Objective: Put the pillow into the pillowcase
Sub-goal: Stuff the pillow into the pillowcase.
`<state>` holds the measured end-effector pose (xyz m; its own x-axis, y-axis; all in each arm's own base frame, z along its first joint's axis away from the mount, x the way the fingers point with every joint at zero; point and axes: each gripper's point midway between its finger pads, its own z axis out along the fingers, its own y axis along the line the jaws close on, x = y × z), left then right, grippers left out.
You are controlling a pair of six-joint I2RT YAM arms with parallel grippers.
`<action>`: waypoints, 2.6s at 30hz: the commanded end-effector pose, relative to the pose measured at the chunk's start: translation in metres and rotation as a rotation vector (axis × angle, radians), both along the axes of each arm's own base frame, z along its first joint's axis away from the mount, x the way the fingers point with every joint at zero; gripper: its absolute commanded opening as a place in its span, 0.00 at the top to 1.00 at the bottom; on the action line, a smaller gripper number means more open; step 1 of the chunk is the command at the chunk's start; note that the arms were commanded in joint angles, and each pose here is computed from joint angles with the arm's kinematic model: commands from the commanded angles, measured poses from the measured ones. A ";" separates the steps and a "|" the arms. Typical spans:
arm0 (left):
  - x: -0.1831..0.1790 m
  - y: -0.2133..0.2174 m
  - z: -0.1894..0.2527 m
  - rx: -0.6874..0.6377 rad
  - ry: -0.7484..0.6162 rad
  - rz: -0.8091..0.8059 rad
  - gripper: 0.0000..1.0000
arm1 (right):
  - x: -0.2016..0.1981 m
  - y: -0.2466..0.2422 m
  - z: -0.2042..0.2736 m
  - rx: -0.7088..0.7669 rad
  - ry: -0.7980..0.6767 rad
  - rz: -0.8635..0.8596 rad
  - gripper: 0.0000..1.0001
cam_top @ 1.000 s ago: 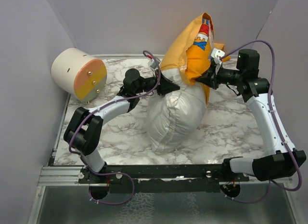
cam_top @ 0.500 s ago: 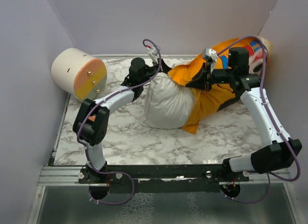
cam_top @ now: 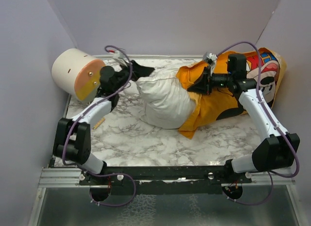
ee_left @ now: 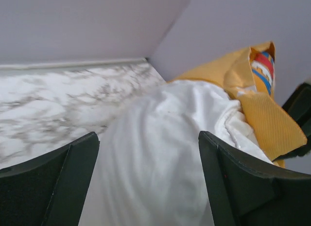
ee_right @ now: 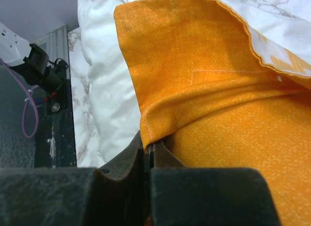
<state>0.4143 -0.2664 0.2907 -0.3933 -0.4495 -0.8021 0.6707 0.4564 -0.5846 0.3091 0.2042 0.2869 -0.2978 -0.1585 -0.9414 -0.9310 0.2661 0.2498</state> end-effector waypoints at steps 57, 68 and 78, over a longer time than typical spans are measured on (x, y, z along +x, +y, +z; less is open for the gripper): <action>-0.153 -0.089 -0.034 -0.261 0.200 -0.290 1.00 | -0.033 0.103 0.047 -0.077 -0.189 0.278 0.27; -0.158 -0.097 -0.038 -0.272 0.224 -0.273 1.00 | -0.051 -0.019 0.009 -0.255 -0.324 -0.105 0.04; -0.161 -0.106 -0.035 -0.256 0.206 -0.285 1.00 | -0.038 -0.097 -0.074 -0.595 -0.297 -0.455 0.06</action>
